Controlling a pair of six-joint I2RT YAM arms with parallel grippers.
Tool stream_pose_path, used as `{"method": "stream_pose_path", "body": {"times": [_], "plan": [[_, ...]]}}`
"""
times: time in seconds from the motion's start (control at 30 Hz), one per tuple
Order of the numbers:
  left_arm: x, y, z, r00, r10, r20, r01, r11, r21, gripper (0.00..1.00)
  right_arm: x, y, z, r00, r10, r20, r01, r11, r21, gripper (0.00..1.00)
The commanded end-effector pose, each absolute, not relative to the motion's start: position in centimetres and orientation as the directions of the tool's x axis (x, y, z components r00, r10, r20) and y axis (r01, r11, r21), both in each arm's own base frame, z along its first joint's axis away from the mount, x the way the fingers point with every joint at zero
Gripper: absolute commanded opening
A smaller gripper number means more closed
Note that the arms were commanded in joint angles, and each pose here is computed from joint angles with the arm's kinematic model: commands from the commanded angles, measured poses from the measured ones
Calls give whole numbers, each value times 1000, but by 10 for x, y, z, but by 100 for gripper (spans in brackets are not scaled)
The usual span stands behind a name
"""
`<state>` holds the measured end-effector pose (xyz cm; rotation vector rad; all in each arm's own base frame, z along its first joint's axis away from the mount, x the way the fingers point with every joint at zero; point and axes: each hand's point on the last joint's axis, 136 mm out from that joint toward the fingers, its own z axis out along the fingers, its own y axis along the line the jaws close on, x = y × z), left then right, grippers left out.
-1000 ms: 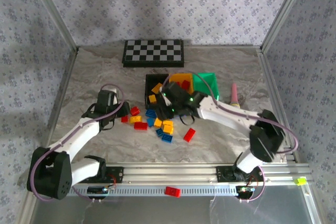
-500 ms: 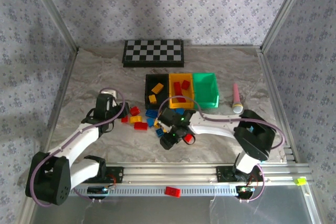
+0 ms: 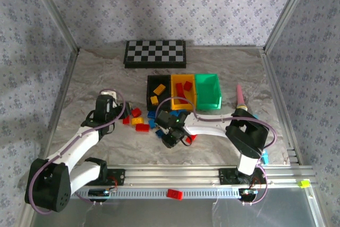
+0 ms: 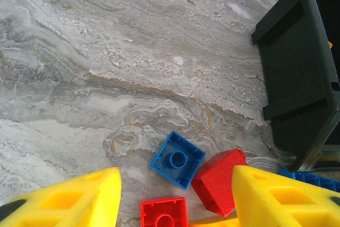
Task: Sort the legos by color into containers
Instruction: Pick up the lego from the bottom-center of the table.
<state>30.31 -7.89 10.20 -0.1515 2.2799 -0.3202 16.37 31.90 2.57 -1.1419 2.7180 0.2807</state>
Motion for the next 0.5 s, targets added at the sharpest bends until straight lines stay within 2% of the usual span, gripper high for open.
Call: {"method": "stream_pose_path", "body": {"times": [0.0,0.1,0.2,0.33,0.47], "plan": [[308,-80,107,-649,-208,-731,8,960,-280,57,164,315,50,-678,-679,-282,-724,682,98,32],[308,-81,106,-652,-209,-729,10,959,-284,57,176,305,78,-688,-638,-346,-705,700,114,31],[309,-84,105,-657,-208,-725,17,957,-290,57,203,284,108,-738,-521,-429,-631,758,165,32],[308,-84,104,-662,-205,-721,19,957,-289,57,267,225,133,-823,-260,-506,-398,899,186,31],[310,-86,104,-664,-206,-719,25,954,-297,57,316,169,136,-855,-5,-519,-151,959,238,31]]}}
